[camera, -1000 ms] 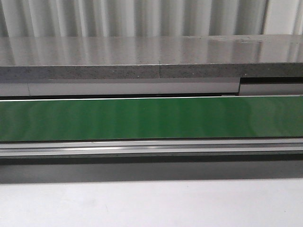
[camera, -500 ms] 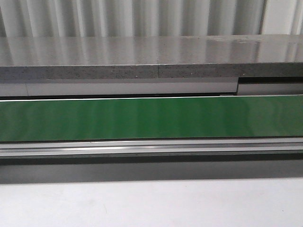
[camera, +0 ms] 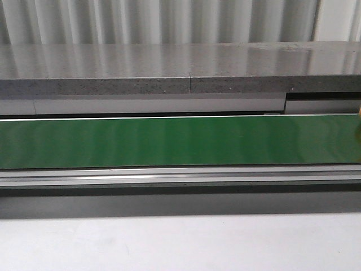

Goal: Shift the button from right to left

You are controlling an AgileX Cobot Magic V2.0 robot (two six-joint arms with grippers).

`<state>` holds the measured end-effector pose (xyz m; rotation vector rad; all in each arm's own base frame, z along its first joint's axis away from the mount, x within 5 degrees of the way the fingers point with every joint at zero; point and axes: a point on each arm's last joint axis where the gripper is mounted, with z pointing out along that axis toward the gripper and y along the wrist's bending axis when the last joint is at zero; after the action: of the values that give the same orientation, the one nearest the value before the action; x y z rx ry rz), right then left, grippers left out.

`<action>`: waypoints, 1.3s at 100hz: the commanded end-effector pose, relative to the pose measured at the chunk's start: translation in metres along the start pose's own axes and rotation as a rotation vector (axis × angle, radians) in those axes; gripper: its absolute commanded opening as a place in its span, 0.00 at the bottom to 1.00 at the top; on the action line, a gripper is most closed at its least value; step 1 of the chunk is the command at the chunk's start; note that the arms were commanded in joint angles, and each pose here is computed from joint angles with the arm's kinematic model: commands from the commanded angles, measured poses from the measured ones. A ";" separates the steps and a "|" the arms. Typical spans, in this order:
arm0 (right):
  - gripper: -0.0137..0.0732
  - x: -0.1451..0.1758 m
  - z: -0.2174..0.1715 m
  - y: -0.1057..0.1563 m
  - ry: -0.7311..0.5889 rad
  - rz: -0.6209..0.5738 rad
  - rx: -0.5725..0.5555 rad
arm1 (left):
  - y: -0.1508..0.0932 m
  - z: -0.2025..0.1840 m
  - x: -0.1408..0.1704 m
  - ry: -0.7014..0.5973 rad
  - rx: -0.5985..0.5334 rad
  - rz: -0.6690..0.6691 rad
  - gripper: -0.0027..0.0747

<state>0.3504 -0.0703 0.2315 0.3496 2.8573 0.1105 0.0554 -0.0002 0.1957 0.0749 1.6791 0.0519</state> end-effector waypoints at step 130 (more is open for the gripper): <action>0.08 0.181 -0.116 0.042 -0.638 -0.330 -0.108 | -0.001 -0.001 0.000 -0.089 0.005 -0.010 0.01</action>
<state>0.1709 0.0092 0.2921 -0.0962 2.3695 0.0829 0.0554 -0.0003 0.1957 0.0763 1.6790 0.0507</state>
